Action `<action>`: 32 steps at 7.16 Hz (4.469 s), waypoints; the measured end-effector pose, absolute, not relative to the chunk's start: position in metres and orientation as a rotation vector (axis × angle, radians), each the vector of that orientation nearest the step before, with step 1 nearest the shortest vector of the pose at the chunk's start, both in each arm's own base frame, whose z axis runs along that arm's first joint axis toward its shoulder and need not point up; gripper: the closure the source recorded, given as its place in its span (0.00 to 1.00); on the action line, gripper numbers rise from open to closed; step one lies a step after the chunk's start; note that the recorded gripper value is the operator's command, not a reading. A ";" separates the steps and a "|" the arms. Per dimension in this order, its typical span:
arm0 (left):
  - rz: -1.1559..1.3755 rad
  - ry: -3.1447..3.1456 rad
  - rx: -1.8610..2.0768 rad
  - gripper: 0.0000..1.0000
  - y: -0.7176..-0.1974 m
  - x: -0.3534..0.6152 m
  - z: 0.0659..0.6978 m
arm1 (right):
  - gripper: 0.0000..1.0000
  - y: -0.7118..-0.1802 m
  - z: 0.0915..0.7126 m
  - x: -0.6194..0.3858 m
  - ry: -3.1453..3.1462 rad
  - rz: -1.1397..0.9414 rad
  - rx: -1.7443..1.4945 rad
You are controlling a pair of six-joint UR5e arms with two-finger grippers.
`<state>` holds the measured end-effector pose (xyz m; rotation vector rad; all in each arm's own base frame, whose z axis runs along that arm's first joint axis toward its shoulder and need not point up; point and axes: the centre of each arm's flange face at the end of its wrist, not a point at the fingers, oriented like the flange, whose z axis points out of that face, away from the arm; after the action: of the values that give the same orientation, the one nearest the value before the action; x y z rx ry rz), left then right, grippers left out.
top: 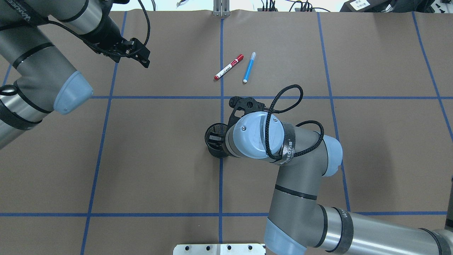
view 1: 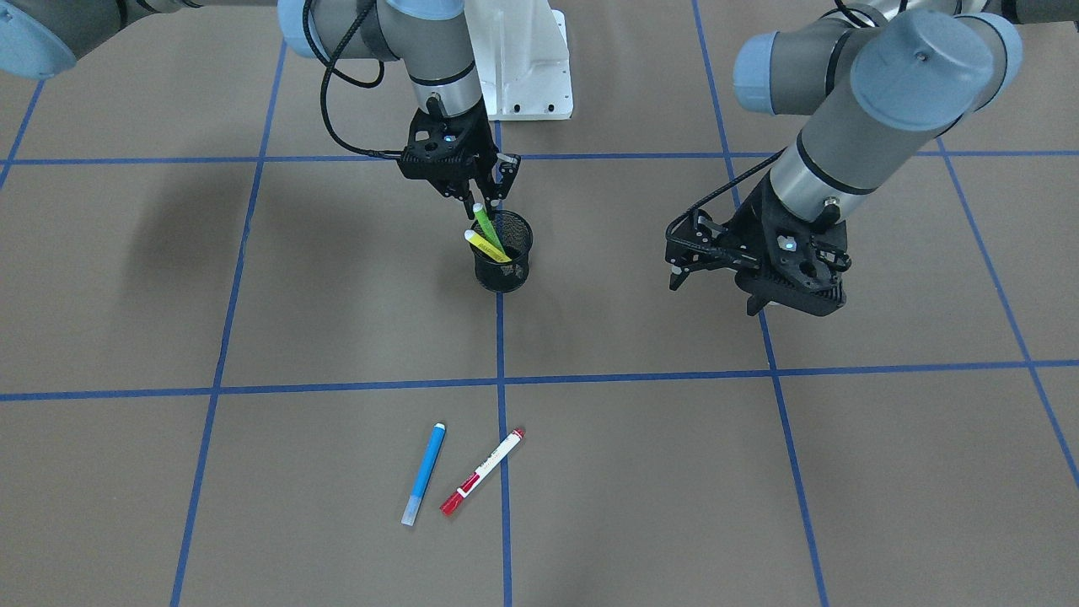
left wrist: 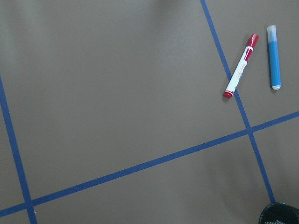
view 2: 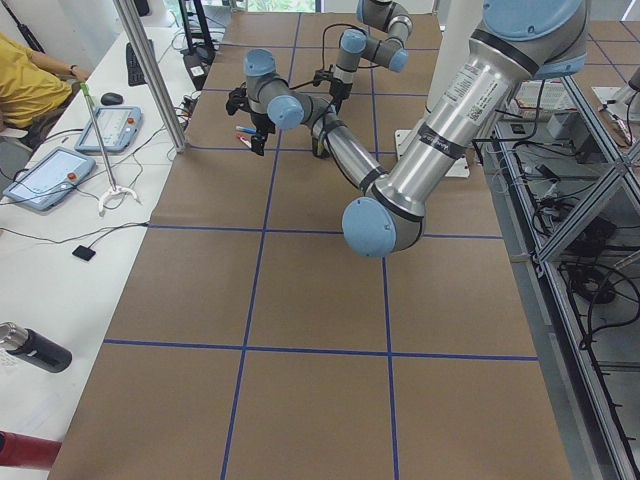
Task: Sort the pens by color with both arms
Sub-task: 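Lower the right gripper into the cup and grasp the green highlighter, then lift the green highlighter out and carry it away from the cup, then lower the green highlighter beside the red-capped marker and open the right gripper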
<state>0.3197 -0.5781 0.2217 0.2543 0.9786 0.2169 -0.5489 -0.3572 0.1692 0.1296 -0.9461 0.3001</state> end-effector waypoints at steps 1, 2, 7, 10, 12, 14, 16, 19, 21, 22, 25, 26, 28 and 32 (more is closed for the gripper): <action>0.217 0.979 0.255 0.02 -0.578 0.320 0.221 | 0.68 -0.357 0.169 -0.548 -0.948 0.300 0.130; 0.217 0.979 0.255 0.02 -0.578 0.320 0.221 | 0.74 -0.357 0.168 -0.548 -0.949 0.299 0.131; 0.217 0.980 0.256 0.02 -0.578 0.319 0.221 | 1.00 -0.354 0.142 -0.517 -0.988 0.306 0.145; 0.217 0.979 0.257 0.02 -0.578 0.319 0.221 | 1.00 -0.357 0.082 -0.466 -0.996 0.330 0.139; 0.216 0.978 0.255 0.02 -0.578 0.318 0.226 | 1.00 -0.377 0.059 -0.446 -0.993 0.354 0.180; 0.232 0.974 0.267 0.02 -0.579 0.316 0.229 | 1.00 -0.409 0.062 -0.446 -0.928 0.362 0.281; 0.275 0.957 0.294 0.01 -0.585 0.305 0.238 | 1.00 -0.452 0.063 -0.470 -0.843 0.391 0.376; 0.382 0.939 0.322 0.01 -0.599 0.264 0.278 | 1.00 -0.527 0.080 -0.535 -0.745 0.465 0.521; 0.425 0.948 0.323 0.01 -0.608 0.239 0.300 | 1.00 -0.573 0.093 -0.586 -0.676 0.504 0.596; 0.431 0.951 0.322 0.01 -0.609 0.234 0.305 | 1.00 -0.590 0.102 -0.605 -0.640 0.518 0.630; 0.433 0.952 0.319 0.01 -0.611 0.232 0.309 | 0.85 -0.624 0.131 -0.653 -0.590 0.538 0.695; 0.433 0.952 0.319 0.01 -0.611 0.232 0.309 | 0.62 -0.621 0.136 -0.661 -0.592 0.533 0.698; 0.432 0.953 0.319 0.01 -0.611 0.232 0.309 | 0.35 -0.611 0.140 -0.674 -0.595 0.519 0.699; 0.426 0.957 0.320 0.01 -0.610 0.232 0.307 | 0.02 -0.607 0.139 -0.677 -0.601 0.513 0.696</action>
<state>0.2319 -0.6101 0.3066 0.3196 0.9567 0.4262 -0.6775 -0.6067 0.1390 0.6957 -0.6006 0.5135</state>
